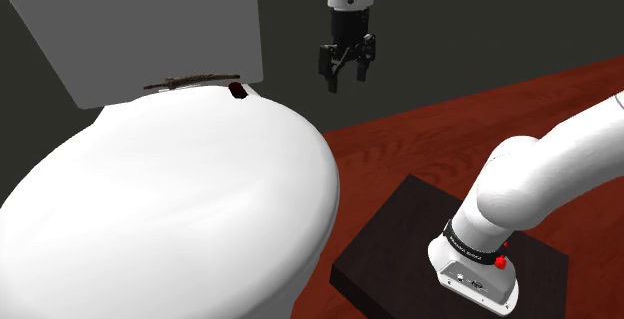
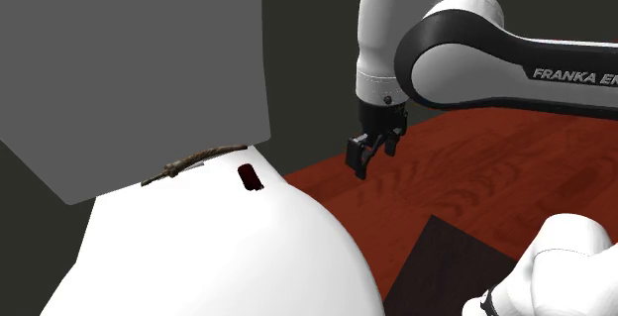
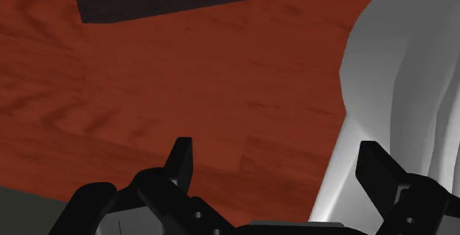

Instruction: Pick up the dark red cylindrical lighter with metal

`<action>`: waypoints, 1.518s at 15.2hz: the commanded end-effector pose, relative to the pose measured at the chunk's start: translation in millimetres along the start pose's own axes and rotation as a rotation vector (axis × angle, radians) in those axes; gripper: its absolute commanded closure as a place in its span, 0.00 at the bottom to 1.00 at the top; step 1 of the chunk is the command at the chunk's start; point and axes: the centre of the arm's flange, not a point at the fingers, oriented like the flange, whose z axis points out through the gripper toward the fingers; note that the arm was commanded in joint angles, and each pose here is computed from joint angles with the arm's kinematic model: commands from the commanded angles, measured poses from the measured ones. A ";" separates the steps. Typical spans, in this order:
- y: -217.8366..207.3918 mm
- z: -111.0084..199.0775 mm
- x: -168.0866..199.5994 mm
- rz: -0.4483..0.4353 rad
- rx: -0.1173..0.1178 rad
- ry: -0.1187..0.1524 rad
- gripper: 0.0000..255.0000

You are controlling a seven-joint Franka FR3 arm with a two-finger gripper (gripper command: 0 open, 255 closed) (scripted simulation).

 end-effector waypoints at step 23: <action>-197.4 -25.8 153.3 0.215 0.068 -0.035 0.00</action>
